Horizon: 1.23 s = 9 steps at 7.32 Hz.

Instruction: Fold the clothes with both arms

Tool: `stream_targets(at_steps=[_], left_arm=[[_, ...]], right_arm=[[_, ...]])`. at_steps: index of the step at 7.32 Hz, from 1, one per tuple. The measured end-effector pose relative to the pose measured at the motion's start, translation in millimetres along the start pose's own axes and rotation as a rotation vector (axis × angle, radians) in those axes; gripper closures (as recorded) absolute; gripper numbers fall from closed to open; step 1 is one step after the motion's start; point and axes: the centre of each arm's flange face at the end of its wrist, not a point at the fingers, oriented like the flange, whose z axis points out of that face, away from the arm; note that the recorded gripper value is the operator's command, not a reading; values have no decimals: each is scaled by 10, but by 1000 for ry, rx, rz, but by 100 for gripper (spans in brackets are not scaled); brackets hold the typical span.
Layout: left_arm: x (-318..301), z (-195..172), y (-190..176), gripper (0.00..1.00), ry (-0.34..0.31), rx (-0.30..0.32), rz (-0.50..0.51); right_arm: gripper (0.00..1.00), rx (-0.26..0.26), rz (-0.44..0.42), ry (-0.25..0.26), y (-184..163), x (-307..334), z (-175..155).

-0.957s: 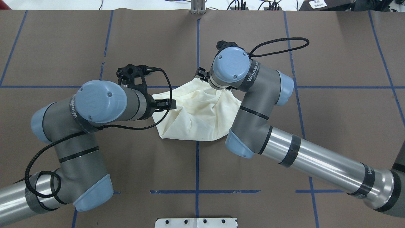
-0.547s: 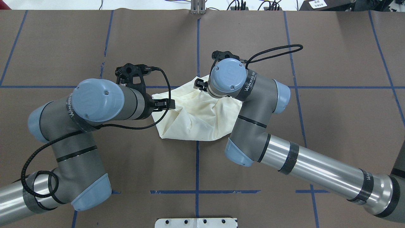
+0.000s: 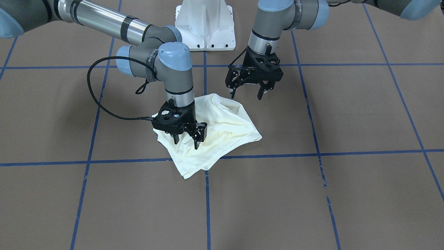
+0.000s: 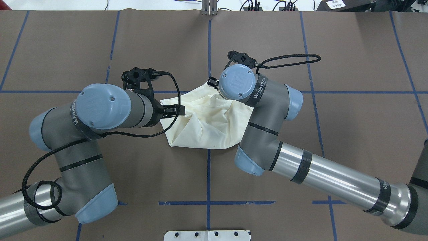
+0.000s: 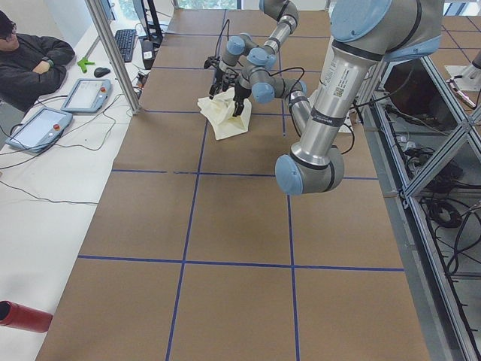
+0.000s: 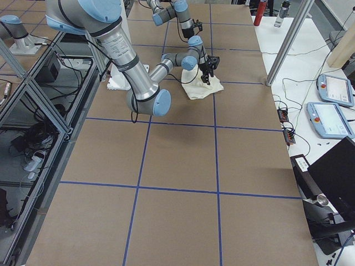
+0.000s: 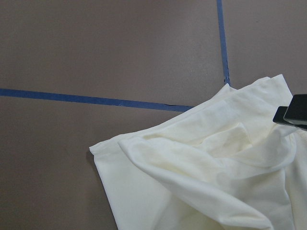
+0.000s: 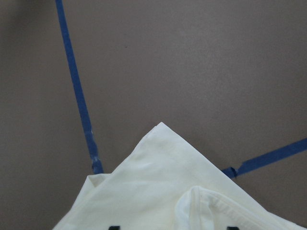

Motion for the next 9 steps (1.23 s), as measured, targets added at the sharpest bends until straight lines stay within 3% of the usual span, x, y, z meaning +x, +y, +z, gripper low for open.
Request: stream_targets(at_steps=[1,2,3,7,9], left_arm=[[-1,3,5,0,0,-1,0],[-1,4,9,0,0,-1,1],[1,4,10,0,0,-2,1],[7,-26,-1,0,5,1,0],[12,-45,-4,0,8,2,-2]], right_arm=[[52,12,13,6,-5,-21,37],[66,16,16,11,3,-24,64],[98,17,17,14,12,-21,79],[100,21,52,25,-10,-27,127],[100,40,85,60,-168,-164,281]])
